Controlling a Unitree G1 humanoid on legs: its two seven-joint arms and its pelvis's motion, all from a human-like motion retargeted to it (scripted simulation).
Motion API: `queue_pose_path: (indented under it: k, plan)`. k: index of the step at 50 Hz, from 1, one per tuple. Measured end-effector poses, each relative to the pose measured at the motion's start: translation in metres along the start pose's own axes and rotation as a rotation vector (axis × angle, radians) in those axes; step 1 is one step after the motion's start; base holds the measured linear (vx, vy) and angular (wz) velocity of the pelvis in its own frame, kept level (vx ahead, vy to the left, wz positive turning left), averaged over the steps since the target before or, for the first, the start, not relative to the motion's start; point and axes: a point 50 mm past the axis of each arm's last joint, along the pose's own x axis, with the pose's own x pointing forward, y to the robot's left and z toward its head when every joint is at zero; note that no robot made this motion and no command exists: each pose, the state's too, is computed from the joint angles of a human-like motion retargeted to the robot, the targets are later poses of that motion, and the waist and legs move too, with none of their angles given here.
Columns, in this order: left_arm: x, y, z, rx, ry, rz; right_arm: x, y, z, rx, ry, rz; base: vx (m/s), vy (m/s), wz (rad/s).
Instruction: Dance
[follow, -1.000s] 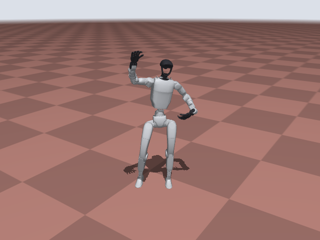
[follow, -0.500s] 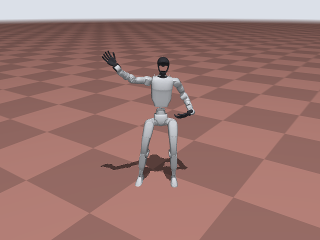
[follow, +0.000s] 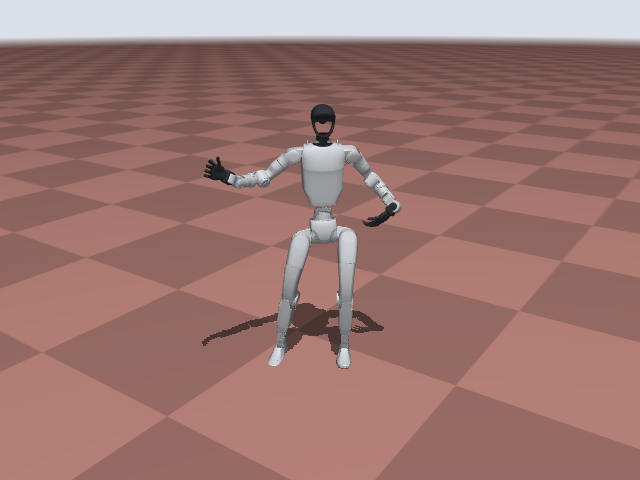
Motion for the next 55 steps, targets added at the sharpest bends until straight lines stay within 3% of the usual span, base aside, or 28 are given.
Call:
queue_pose_path:
  k: [5,9,11,13,15,18,20,22,25,30,34,37,40,43,47,55]
  plan:
    - [0.025,-0.007,0.024,0.127,0.02,-0.113,-0.055,0.077,-0.008,-0.233,0.132,0.672,0.17,0.24,0.2]
    - [0.046,-0.021,0.048,0.31,0.046,-0.206,-0.14,0.156,-0.026,-0.149,0.182,1.178,0.08,0.22,0.8]
    - [0.048,-0.026,0.057,0.369,0.05,-0.222,-0.177,0.202,-0.021,-0.046,0.072,1.311,-0.04,0.23,0.61]
    - [0.049,-0.027,0.061,0.357,0.019,-0.236,-0.195,0.246,-0.001,0.048,-0.147,1.287,-0.02,0.17,0.34]
    - [0.05,-0.026,0.063,0.306,-0.019,-0.247,-0.197,0.281,0.028,0.06,-0.437,1.108,0.04,-0.22,0.65]
    - [0.046,-0.02,0.066,0.282,0.002,-0.236,-0.172,0.313,0.066,-0.302,-0.777,0.581,0.12,-0.46,1.49]
    - [0.048,-0.022,0.065,0.296,0.015,-0.248,-0.137,0.299,0.077,-0.621,-0.83,0.124,0.02,0.3,1.87]
    - [0.048,-0.024,0.06,0.289,0.025,-0.252,-0.11,0.264,0.081,-0.77,-0.741,-0.235,0.06,-0.23,1.77]
    - [0.047,-0.025,0.049,0.253,0.035,-0.239,-0.096,0.21,0.074,-0.733,-0.609,-0.478,0.16,-0.38,1.93]
    - [0.034,-0.026,0.027,0.169,-0.066,-0.144,-0.115,0.135,0.048,-0.379,-0.575,-0.45,0.0,-0.3,0.4]
    - [0.042,-0.038,-0.002,0.034,-0.133,-0.123,-0.144,0.071,-0.008,-0.628,-0.279,-0.233,0.09,-0.18,-0.04]
    - [0.052,-0.046,-0.016,-0.039,-0.174,-0.12,-0.172,0.038,-0.049,-0.859,0.015,0.12,-0.03,-0.12,-0.17]
    - [0.056,-0.05,-0.02,-0.041,-0.168,-0.127,-0.206,0.025,-0.08,-0.893,0.266,0.499,-0.02,-0.09,-0.15]
    - [0.059,-0.051,-0.014,0.01,-0.137,-0.146,-0.235,0.046,-0.1,-0.764,0.338,0.833,-0.01,-0.03,-0.4]
    - [0.063,-0.048,0.005,0.136,-0.085,-0.174,-0.267,0.113,-0.109,-0.502,0.241,1.077,-0.05,0.09,-0.38]
    - [0.062,-0.039,0.038,0.373,0.1,-0.232,-0.318,0.307,-0.035,0.063,-0.13,1.096,0.06,-0.01,0.32]
